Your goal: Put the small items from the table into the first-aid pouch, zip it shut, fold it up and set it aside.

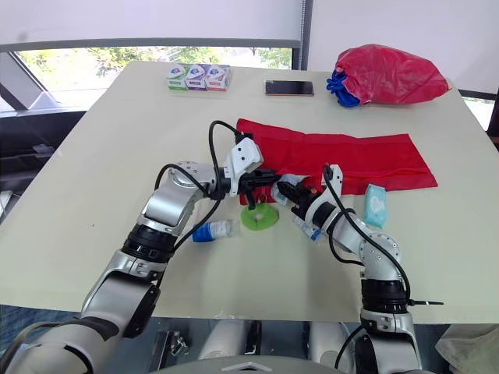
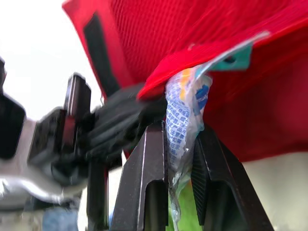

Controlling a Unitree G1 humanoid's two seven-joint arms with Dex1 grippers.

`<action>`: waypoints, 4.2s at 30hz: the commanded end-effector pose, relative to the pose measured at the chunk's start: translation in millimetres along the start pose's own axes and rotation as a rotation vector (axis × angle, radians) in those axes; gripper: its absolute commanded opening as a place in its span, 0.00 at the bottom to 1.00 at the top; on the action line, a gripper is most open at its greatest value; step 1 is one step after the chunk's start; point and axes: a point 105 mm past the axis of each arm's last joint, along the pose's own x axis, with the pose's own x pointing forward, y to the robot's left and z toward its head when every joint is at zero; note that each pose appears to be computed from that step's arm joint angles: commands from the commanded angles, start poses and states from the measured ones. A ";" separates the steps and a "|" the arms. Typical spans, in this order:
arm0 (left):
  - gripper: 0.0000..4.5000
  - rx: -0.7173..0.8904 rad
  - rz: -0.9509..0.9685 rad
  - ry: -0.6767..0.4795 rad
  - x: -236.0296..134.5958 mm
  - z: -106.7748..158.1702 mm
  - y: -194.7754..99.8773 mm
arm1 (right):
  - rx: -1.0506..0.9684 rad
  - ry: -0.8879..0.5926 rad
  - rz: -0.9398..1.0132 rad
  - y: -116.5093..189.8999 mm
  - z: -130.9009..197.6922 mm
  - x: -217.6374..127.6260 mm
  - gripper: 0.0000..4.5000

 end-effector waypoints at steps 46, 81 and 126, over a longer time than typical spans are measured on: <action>0.01 -0.160 0.029 -0.211 5.1 21.4 -11.3 | -0.213 0.143 -0.020 -4.5 -32.0 18.2 0.02; 0.01 -0.394 -0.226 -0.366 -10.3 26.3 -7.8 | -0.209 0.123 -0.089 -19.6 -30.5 24.5 0.02; 0.01 -0.159 -0.209 -0.273 -4.3 9.9 -30.6 | 0.013 -0.170 0.105 25.1 20.6 41.2 0.02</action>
